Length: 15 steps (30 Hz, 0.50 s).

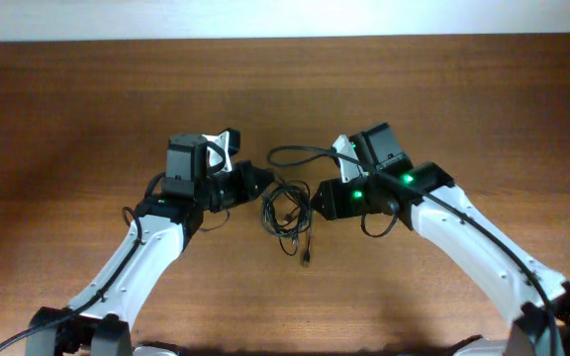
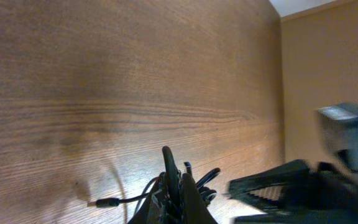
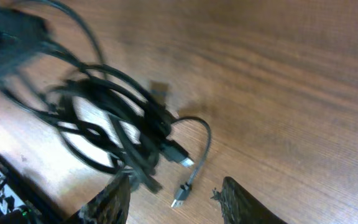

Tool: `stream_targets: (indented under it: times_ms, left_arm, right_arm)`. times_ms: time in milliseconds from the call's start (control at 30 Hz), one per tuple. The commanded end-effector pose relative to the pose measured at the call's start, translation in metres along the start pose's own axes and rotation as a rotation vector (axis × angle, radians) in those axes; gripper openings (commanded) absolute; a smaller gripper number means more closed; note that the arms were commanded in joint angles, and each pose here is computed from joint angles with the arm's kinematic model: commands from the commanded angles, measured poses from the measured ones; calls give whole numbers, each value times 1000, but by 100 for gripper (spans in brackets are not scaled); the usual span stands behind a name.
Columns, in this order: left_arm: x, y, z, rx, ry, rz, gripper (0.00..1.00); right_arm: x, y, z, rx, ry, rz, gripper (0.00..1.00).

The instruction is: Untangle cables

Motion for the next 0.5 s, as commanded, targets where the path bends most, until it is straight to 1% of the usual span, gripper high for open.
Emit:
stream_targets:
  times_ms: [0, 33, 67, 133, 167, 200, 233, 300, 333, 367, 400, 433, 467]
  left_arm:
    - [0, -8, 3, -24, 0, -37, 0]
    - [0, -7, 3, -26, -4, -27, 0]
    - [0, -4, 3, -31, -8, -12, 0]
    - [0, 4, 2, -47, -13, 27, 0]
    - [0, 4, 2, -48, -12, 27, 0]
    - [0, 4, 2, -51, -13, 27, 0]
    - [0, 4, 2, -51, -13, 27, 0]
    - [0, 3, 3, -67, -16, 26, 0]
    - [0, 3, 3, -112, -17, 25, 0]
    - [0, 2, 5, -157, -23, 19, 0]
    - [0, 1, 6, -199, -29, 13, 0]
    - [0, 1, 6, -232, -26, 12, 0]
    - [0, 2, 4, -263, -21, 16, 0]
  right_arm:
    - [19, 15, -12, 17, 68, 54, 47]
    - [24, 21, -12, -2, 68, 68, 47]
    - [27, 27, -11, -23, 61, 84, 41]
    - [30, 59, -10, -89, 62, 228, 28]
    - [32, 71, -11, -111, 69, 289, 25]
    - [33, 77, -11, -117, 75, 324, 18]
    - [34, 79, -13, -118, 84, 345, 6]
    - [34, 84, -16, -117, 109, 388, 4]
    - [36, 85, -18, -119, 113, 386, 5]
    - [40, 84, -19, -123, 116, 370, 13]
    - [48, 75, -18, -125, 102, 298, 31]
    - [56, 63, -14, -126, 78, 213, 45]
    - [62, 55, -11, -119, 60, 163, 51]
Point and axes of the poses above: each gripper's point midway between its finger pads, its own x axis out along the fingers, its own y axis along the line the jaws close on, z = x × y, the point moved 1 cm from there along -x, back along the fingers, and after that the axes turned 1 degree about -x, right-handed, at the moved point
